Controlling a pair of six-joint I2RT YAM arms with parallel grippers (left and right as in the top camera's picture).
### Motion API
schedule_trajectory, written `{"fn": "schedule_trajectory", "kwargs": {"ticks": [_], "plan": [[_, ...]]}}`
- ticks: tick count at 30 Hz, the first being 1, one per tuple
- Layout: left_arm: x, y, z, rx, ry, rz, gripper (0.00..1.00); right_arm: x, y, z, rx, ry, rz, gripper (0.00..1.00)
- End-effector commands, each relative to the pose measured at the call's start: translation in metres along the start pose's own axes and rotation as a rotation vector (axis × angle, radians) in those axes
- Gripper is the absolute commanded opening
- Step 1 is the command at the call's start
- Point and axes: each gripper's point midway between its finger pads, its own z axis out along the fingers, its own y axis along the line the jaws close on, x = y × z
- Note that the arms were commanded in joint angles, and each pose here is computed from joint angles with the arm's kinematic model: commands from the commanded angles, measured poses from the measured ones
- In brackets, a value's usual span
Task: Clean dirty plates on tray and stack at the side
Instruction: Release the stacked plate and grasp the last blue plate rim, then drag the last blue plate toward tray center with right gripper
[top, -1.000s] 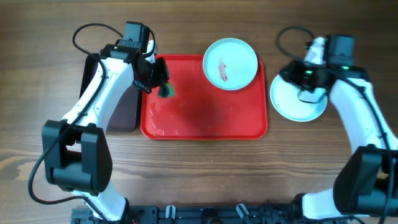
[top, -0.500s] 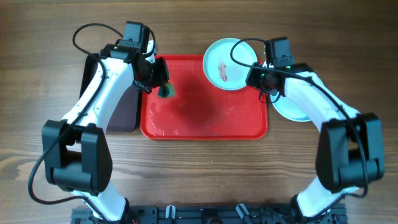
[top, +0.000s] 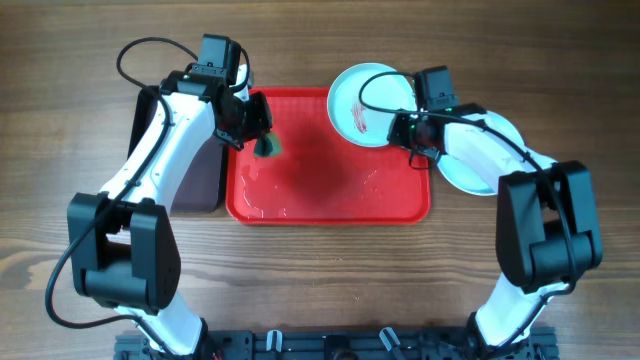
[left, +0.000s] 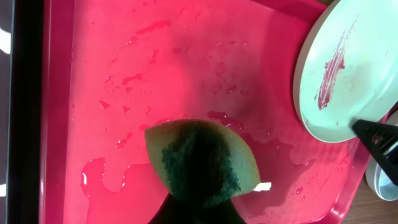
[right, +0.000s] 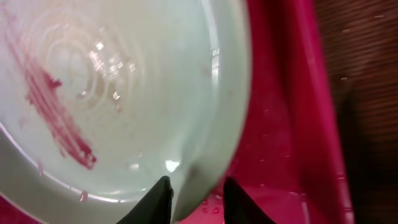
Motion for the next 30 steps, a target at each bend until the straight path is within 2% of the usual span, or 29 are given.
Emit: {"fn": "schedule_trajectory", "kwargs": {"ticks": [1,10,16,20,23,26,30], "plan": [[0.000,0.000,-0.004,-0.002,-0.012,-0.006,0.04,0.011,0.010,0.004,-0.003,0.037,-0.065,0.26],[0.000,0.000,-0.004,-0.003,-0.009,-0.007,0.04,0.086,0.024,-0.002,0.014,0.288,-0.122,0.23],[0.000,0.000,-0.004,-0.003,-0.009,-0.007,0.04,0.115,0.043,-0.009,-0.013,0.361,-0.179,0.22],[0.000,0.000,-0.004,-0.003,-0.009,-0.007,0.04,0.095,0.053,-0.022,-0.053,0.294,-0.279,0.27],[0.000,0.000,-0.004,-0.003,-0.009,-0.007,0.04,0.061,0.049,-0.030,-0.016,0.190,-0.361,0.45],[0.000,0.000,-0.004,-0.003,-0.010,-0.007,0.04,0.029,0.054,-0.029,-0.033,0.074,-0.499,0.55],[0.000,0.000,-0.004,-0.002,-0.011,-0.007,0.04,0.006,0.070,-0.019,-0.079,-0.034,-0.671,0.58]]}}
